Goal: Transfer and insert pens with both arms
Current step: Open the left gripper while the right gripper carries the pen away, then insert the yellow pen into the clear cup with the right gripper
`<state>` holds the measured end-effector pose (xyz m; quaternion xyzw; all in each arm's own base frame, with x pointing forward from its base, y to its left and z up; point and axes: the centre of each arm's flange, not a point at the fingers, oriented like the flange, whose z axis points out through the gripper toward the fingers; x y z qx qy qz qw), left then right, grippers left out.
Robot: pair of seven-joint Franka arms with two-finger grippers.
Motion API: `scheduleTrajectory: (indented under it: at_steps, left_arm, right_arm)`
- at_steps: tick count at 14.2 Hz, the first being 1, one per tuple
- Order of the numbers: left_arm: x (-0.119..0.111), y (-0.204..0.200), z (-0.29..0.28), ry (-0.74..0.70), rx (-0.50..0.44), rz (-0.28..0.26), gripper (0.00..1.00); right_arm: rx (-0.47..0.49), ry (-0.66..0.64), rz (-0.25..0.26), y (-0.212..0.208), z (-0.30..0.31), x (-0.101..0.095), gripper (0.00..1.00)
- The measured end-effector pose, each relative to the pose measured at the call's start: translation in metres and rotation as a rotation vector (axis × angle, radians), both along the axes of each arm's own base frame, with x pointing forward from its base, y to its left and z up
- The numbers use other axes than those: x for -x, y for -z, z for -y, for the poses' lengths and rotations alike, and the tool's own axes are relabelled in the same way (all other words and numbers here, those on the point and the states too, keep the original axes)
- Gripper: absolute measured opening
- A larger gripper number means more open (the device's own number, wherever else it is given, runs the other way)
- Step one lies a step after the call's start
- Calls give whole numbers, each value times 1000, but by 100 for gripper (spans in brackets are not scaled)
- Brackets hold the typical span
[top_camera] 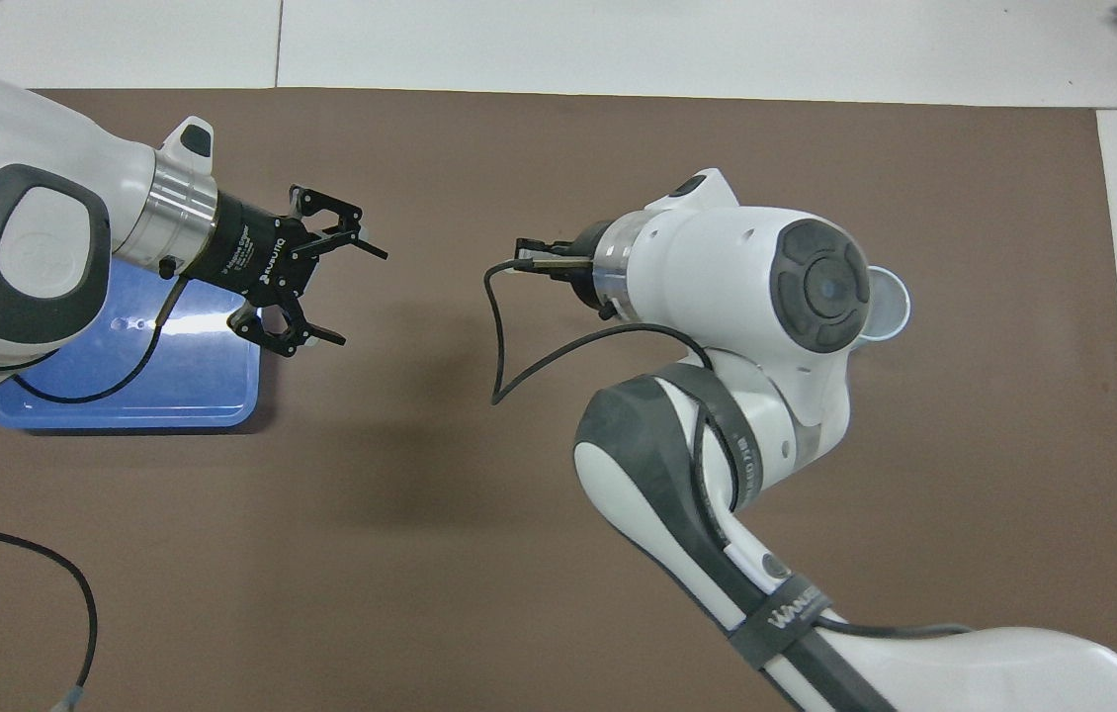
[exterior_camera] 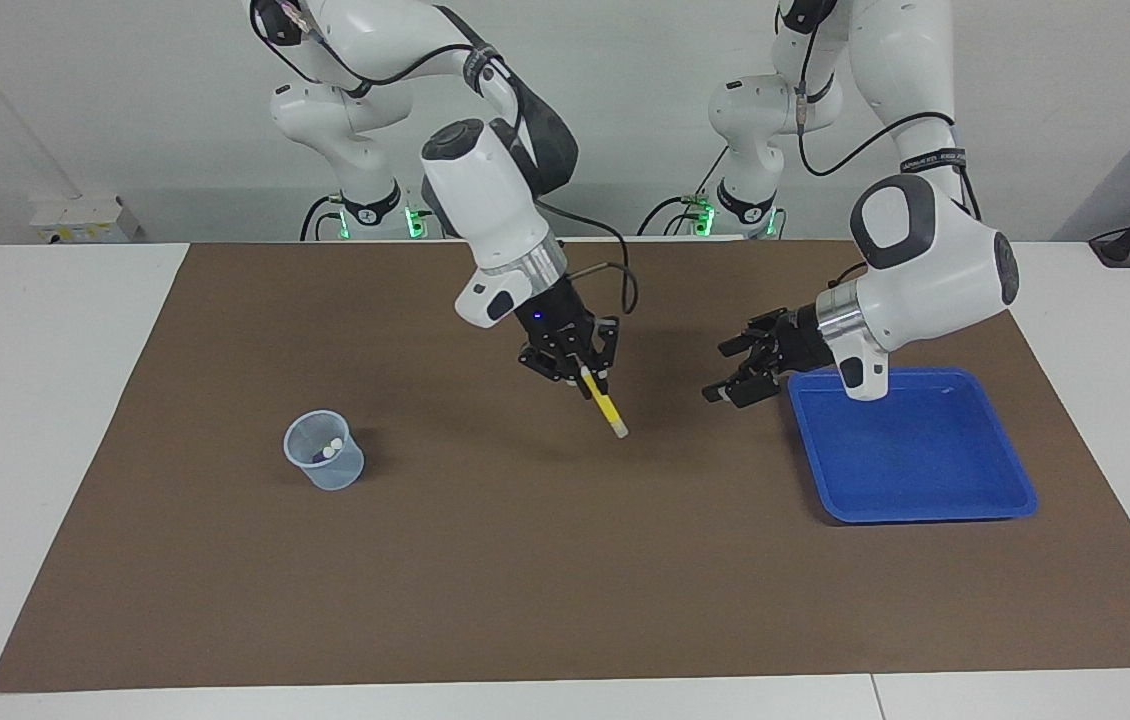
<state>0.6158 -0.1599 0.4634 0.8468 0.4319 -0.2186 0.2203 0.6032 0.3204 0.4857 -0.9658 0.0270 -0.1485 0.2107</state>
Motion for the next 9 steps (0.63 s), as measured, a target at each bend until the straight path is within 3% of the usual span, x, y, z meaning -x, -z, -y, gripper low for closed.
scheduleTrajectory:
  at_steps: [5, 9]
  left_arm:
    - [2, -3, -22, 298, -233, 185, 100]
    - [1, -13, -40, 613, -239, 350, 100]
  right_arm:
    - [106, -124, 6, -31, 85, -15, 19]
    - [192, -202, -9, -45, 155, -20, 19]
